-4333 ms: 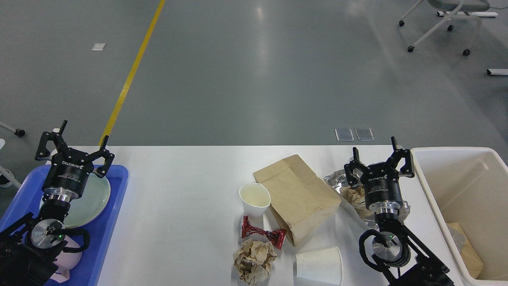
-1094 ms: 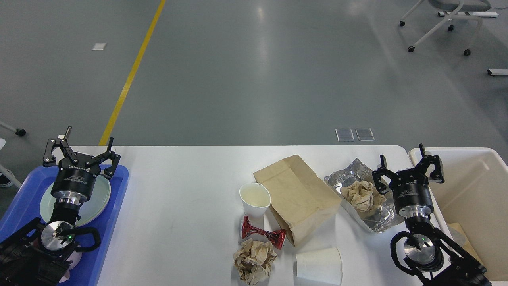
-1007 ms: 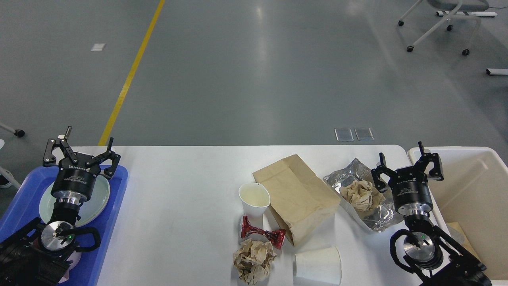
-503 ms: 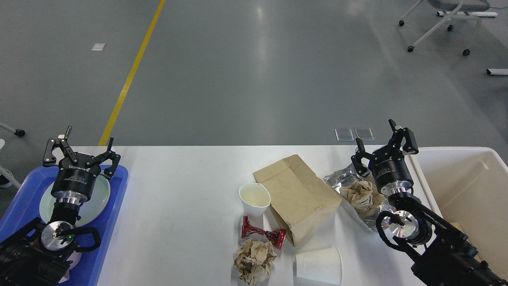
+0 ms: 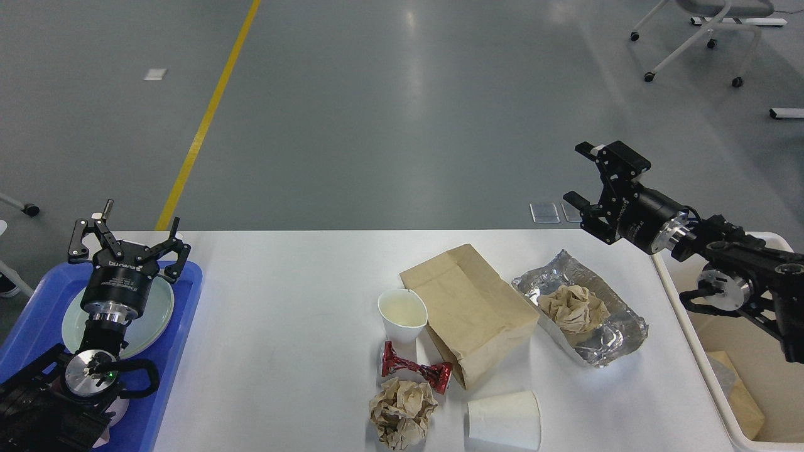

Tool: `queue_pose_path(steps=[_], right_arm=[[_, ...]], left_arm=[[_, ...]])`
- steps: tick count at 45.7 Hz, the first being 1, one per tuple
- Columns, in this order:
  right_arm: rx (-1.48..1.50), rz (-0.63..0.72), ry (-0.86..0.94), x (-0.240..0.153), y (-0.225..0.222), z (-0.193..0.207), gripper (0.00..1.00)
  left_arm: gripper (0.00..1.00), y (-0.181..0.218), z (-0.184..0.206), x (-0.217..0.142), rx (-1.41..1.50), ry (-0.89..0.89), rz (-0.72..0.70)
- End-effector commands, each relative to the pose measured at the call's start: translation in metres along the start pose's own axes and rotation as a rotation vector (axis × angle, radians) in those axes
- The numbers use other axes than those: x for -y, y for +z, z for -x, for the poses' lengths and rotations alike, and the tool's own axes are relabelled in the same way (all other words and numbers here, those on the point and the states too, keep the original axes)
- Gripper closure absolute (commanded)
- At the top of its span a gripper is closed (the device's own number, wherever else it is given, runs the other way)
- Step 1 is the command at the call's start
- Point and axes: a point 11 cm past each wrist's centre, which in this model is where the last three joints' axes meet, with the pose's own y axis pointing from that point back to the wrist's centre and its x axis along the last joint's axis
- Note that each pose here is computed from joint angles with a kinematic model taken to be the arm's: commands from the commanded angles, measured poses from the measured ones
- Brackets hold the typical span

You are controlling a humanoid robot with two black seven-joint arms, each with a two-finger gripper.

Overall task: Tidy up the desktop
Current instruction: 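Raise the right gripper out of the bin and lift it up, then move the right gripper down toward the brown paper bag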

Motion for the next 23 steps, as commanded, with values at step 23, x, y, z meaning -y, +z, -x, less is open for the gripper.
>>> queue_pose_path(steps=[23], right_arm=[[-0.795, 0.772, -0.735, 0.037, -0.150, 0.106, 0.00]], left_arm=[[0.02, 0.000, 0.000, 0.000, 0.001, 0.000, -0.001]])
